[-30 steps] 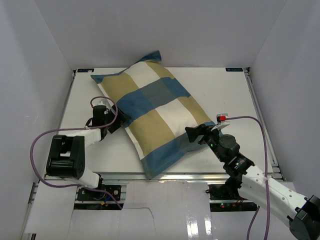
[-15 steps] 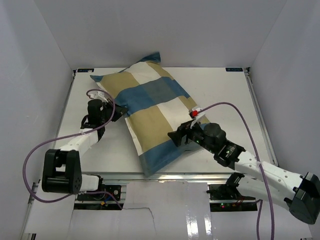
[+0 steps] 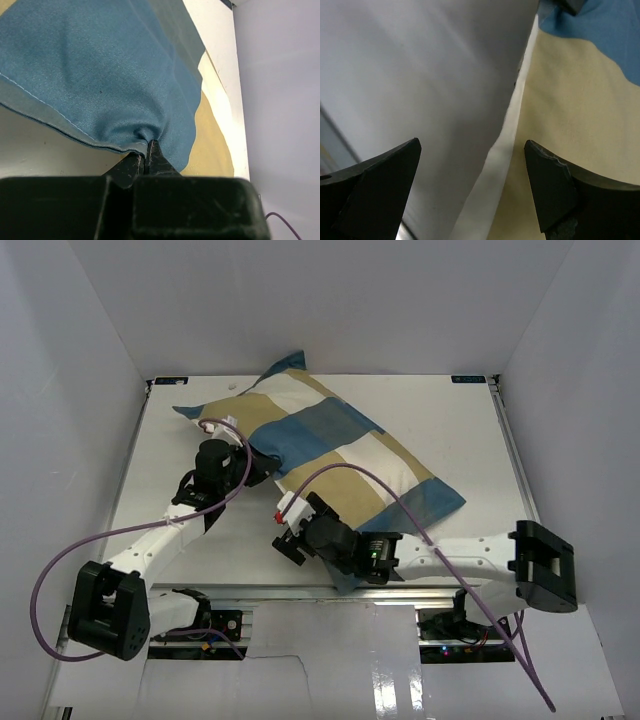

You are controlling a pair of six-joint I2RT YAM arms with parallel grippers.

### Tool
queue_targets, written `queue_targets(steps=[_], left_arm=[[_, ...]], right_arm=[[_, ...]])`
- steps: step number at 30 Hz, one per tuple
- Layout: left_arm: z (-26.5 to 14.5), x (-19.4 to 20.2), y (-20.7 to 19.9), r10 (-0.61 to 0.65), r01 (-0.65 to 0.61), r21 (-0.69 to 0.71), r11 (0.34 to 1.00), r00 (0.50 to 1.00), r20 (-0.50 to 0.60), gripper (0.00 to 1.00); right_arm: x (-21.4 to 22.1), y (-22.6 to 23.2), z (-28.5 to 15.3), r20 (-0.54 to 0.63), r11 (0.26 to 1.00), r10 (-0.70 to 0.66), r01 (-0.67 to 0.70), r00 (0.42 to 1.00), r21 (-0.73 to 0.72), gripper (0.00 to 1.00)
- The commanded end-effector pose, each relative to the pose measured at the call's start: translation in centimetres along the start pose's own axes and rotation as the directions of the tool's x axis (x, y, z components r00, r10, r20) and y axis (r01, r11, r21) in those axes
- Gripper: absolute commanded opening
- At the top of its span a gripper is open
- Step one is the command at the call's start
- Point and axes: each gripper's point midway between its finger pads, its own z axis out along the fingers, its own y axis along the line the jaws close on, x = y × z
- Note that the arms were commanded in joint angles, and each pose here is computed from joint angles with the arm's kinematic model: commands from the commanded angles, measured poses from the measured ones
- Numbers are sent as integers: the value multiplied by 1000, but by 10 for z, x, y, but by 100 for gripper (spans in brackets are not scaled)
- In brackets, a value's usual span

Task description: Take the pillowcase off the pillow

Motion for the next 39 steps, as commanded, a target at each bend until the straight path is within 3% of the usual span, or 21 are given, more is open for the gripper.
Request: queue_targets(steps=[1, 5, 7, 9, 10, 12, 16, 18, 19, 24, 25, 28, 31, 32, 33, 35, 36, 38, 39], left_arm=[[-11, -29, -37, 46, -51, 55, 997, 994, 95, 0], [-21, -31, -48, 49, -57, 68, 996, 993, 103, 0], [-26, -31, -49, 56, -62, 59, 996, 993, 101, 0], [-35, -39, -55, 66, -76, 69, 995, 989, 132, 0], [-38, -34, -52, 66, -72, 52, 996, 991, 118, 0], [-48, -39, -57, 74, -83, 63, 995, 987, 141, 0], [-60, -41, -61, 104, -110, 42, 993, 986, 130, 0], [-65, -46, -68, 125, -132, 51, 990, 984, 126, 0], [-67, -44, -70, 127, -133, 53, 990, 986, 107, 0], [-95, -55, -107, 146, -155, 119, 981, 986, 86, 0], [-110, -75, -131, 152, -172, 157, 973, 980, 131, 0], [-129, -102, -174, 165, -196, 219, 956, 975, 151, 0], [-131, -110, -210, 185, -212, 324, 922, 976, 113, 0], [-138, -126, -232, 196, -237, 360, 902, 970, 146, 0], [-109, -126, -227, 197, -217, 339, 915, 976, 92, 0], [-94, -146, -237, 210, -237, 325, 915, 971, 116, 0], [-58, -143, -220, 205, -215, 271, 938, 976, 67, 0], [-25, -145, -205, 229, -235, 222, 946, 972, 54, 0], [8, -138, -186, 234, -233, 186, 955, 972, 17, 4]], right_arm=[[-2, -40, 7, -24, 957, -73, 77, 997, 281, 90], [20, -56, 13, -124, 898, -175, 210, 977, 386, 90], [27, -68, 7, -156, 861, -179, 231, 971, 452, 91], [28, -77, 2, -169, 837, -177, 239, 970, 492, 99], [30, -79, 1, -176, 833, -180, 245, 968, 496, 97], [27, -85, -4, -173, 821, -176, 242, 969, 518, 73], [22, -96, -15, -164, 806, -170, 233, 972, 544, 45], [10, -104, -24, -135, 800, -157, 206, 978, 564, 14], [5, -107, -29, -127, 792, -156, 201, 980, 576, 8], [-43, -121, -66, -61, 814, -86, 105, 994, 571, 8], [-52, -122, -72, -41, 826, -65, 77, 997, 558, 8], [-96, -135, -106, 103, 847, 9, -63, 995, 529, 8], [-138, -153, -130, 218, 839, -25, -98, 976, 536, 8], [-151, -159, -134, 253, 834, -31, -114, 967, 539, 8], [-167, -172, -139, 283, 833, -51, -115, 958, 541, 8], [-179, -186, -131, 312, 835, -55, -127, 949, 535, 8], [-179, -209, -125, 321, 816, -34, -160, 946, 556, 8], [-163, -240, -104, 284, 770, -3, -179, 959, 612, 8], [-156, -245, -91, 285, 777, 27, -200, 958, 597, 8]])
